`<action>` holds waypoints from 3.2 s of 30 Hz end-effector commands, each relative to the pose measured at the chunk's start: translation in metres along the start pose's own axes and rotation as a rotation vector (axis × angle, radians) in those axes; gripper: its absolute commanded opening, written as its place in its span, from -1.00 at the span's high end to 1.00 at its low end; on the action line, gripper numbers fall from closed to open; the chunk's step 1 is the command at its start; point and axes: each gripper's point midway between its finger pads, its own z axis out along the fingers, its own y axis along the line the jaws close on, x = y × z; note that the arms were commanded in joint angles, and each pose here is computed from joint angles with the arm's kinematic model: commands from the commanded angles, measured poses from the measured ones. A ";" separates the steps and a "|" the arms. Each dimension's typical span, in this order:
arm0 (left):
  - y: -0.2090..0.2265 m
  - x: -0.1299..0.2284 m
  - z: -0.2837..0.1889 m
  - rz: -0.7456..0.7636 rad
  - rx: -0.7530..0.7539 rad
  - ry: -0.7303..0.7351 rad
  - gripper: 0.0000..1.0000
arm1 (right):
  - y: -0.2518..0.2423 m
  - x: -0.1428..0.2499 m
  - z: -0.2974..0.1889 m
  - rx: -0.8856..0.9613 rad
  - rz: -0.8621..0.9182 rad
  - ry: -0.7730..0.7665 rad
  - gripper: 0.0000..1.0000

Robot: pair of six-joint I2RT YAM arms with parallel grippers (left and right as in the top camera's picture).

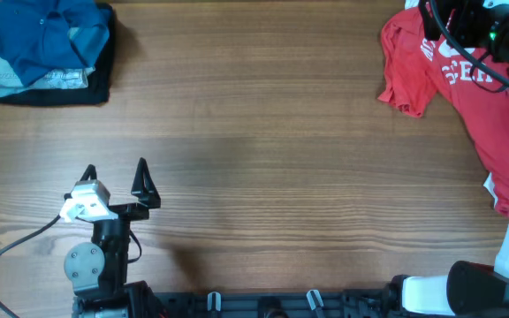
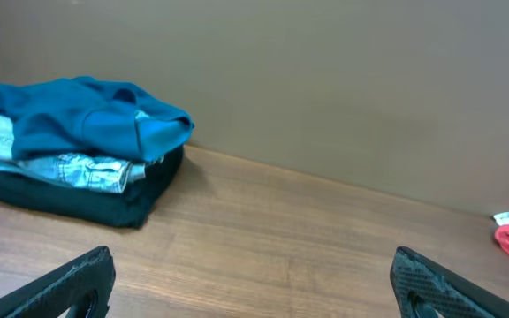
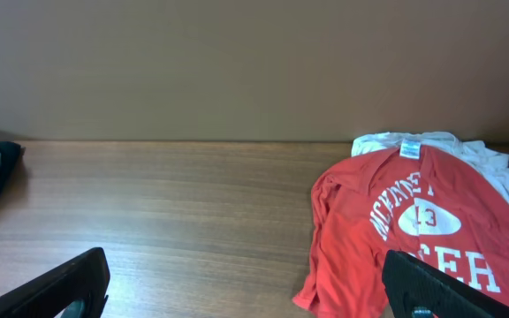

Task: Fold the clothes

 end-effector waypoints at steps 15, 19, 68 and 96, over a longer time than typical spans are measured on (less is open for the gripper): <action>0.018 0.041 0.002 -0.037 -0.051 0.046 -1.00 | 0.001 0.000 0.004 -0.001 -0.021 0.004 -0.99; 0.018 0.041 0.002 -0.037 -0.051 0.046 -1.00 | 0.001 0.000 0.004 -0.001 -0.021 0.004 -0.99; 0.018 0.041 0.002 -0.037 -0.051 0.046 -1.00 | 0.067 0.253 -0.034 -0.054 -0.049 -0.551 -0.99; 0.018 0.041 0.002 -0.037 -0.051 0.046 -1.00 | 0.068 0.282 -0.040 -0.076 -0.062 -0.535 -1.00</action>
